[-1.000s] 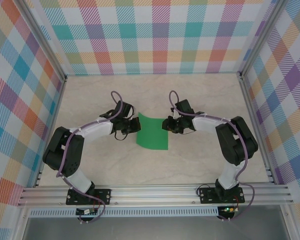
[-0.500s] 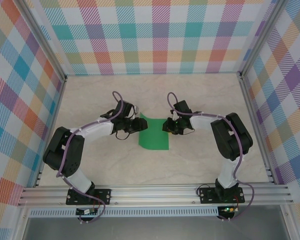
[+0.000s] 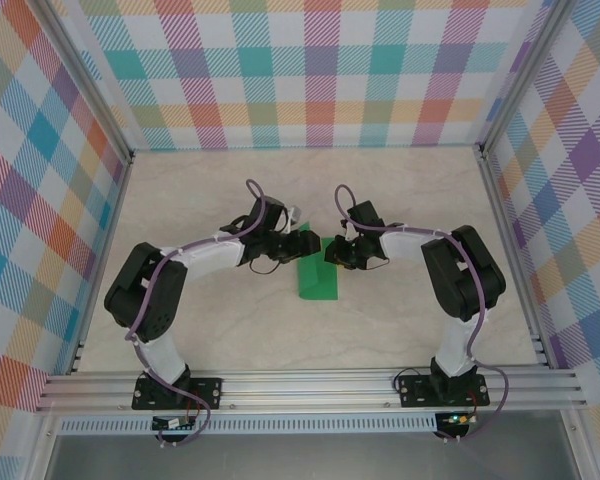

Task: Fold a paper plane with a square sheet of paper (fold left side to right side)
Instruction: First fold in half a square sheet of paper at the center of the table.

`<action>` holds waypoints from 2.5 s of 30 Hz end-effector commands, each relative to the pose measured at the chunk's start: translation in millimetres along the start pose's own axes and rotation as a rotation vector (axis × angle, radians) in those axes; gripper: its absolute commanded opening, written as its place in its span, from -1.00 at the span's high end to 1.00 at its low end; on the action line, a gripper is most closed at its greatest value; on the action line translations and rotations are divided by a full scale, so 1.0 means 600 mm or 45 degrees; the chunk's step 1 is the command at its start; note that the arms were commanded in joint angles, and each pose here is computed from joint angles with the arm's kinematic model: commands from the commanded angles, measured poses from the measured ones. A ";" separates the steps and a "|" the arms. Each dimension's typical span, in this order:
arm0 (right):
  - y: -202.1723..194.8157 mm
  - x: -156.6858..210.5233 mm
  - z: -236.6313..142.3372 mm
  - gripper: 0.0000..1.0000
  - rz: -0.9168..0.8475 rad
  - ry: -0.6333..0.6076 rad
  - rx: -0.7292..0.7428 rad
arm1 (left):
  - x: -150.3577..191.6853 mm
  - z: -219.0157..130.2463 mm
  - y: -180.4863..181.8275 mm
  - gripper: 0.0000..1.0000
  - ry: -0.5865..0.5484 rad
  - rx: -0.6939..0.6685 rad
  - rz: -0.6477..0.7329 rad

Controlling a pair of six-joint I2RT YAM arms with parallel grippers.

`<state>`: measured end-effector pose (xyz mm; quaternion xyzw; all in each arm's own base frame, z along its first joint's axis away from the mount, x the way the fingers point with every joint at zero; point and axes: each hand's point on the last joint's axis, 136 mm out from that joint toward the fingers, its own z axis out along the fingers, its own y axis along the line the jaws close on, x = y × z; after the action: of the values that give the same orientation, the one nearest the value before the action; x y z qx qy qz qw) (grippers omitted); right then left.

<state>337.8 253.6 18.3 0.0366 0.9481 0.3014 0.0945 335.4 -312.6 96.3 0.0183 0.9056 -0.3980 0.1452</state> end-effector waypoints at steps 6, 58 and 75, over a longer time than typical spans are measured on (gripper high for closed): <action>0.001 -0.007 -0.030 0.41 0.043 -0.022 -0.053 | 0.002 0.013 -0.017 0.03 0.017 0.038 0.012; 0.016 -0.007 -0.053 0.91 -0.009 -0.006 0.046 | 0.023 0.017 0.070 -0.09 0.024 -0.264 -0.149; 0.010 0.002 -0.032 0.85 0.005 0.041 0.031 | 0.032 0.058 0.071 0.02 0.087 -0.268 -0.162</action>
<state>332.2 240.1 36.8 0.0480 0.9546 0.2821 0.0829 335.7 -299.6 38.5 -0.0452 0.9461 -0.3037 0.1026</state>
